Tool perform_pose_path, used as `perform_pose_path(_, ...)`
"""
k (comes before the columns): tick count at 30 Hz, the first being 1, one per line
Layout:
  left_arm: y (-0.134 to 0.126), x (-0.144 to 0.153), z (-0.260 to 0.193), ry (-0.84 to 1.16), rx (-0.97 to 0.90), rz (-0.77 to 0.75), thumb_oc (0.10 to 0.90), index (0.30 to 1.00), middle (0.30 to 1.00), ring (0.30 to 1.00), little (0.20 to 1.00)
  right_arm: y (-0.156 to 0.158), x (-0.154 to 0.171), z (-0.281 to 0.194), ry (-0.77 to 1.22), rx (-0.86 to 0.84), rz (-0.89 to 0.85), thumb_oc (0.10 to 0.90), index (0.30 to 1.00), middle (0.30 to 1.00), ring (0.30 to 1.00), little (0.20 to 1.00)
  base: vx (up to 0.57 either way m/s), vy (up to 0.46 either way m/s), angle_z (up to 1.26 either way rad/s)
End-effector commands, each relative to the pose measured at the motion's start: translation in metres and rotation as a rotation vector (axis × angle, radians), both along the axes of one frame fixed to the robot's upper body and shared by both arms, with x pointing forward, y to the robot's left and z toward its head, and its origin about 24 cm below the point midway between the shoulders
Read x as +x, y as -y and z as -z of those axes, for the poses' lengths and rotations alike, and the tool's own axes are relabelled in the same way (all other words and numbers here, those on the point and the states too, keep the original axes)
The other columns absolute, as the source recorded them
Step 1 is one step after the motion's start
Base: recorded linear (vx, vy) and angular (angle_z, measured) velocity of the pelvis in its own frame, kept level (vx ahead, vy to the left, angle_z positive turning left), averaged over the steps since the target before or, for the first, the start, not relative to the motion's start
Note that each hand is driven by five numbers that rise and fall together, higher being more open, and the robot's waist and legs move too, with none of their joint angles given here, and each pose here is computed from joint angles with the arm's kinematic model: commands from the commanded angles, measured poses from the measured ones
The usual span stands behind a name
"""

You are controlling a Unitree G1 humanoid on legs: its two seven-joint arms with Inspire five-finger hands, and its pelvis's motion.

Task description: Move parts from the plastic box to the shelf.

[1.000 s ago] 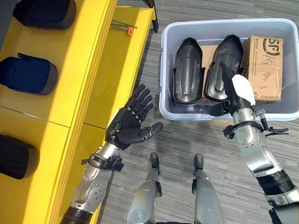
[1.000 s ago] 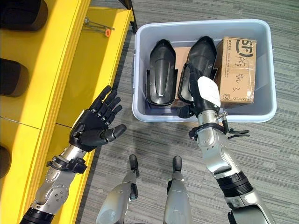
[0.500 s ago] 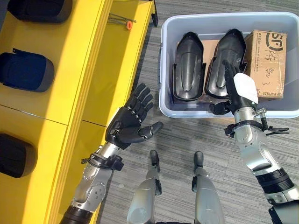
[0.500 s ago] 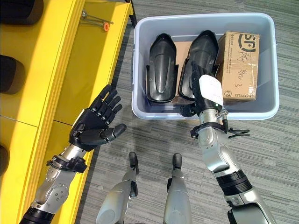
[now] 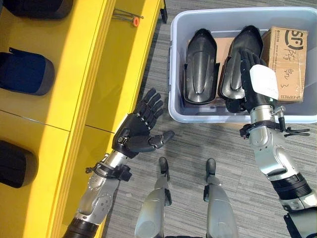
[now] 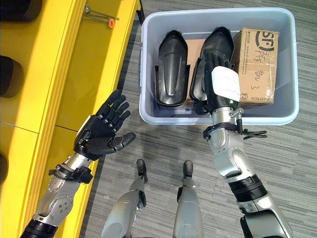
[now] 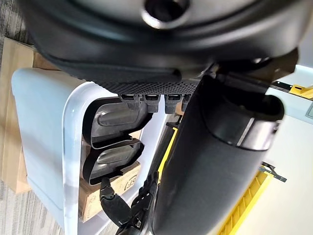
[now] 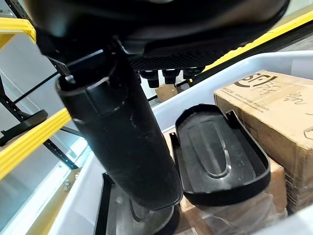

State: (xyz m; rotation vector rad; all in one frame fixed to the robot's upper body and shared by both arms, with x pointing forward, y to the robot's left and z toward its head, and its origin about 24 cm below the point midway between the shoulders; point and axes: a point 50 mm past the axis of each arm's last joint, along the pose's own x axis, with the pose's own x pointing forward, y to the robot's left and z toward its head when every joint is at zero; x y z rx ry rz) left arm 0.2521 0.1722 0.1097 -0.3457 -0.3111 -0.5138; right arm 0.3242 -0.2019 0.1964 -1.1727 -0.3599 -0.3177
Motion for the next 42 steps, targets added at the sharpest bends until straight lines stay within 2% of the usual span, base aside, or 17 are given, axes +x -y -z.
perform_pose_path(1,0.008,-0.011,-0.045,0.252,-0.028,0.070,0.900,1.000,1.000,1.000,1.000,-0.009,-0.006,-0.068,0.290,-0.131,-0.029,0.900,1.000,1.000,1.000,1.000,0.00,0.000,0.00)
perform_pose_path(15,0.009,-0.011,-0.044,0.249,-0.023,0.070,0.900,1.000,1.000,1.000,1.000,-0.008,0.003,-0.059,0.247,-0.131,0.007,0.900,1.000,1.000,1.000,1.000,0.00,-0.001,0.00)
perform_pose_path(33,0.012,-0.012,-0.046,0.254,0.001,0.088,0.900,1.000,1.000,1.000,1.000,-0.010,0.006,-0.087,0.379,-0.249,0.071,0.900,1.000,1.000,1.000,1.000,-0.01,-0.016,0.02)
perform_pose_path(42,0.012,-0.012,-0.044,0.260,0.005,0.089,0.900,1.000,1.000,1.000,1.000,0.008,0.015,-0.090,0.383,-0.178,0.177,0.900,1.000,1.000,1.000,1.000,-0.01,-0.009,0.02)
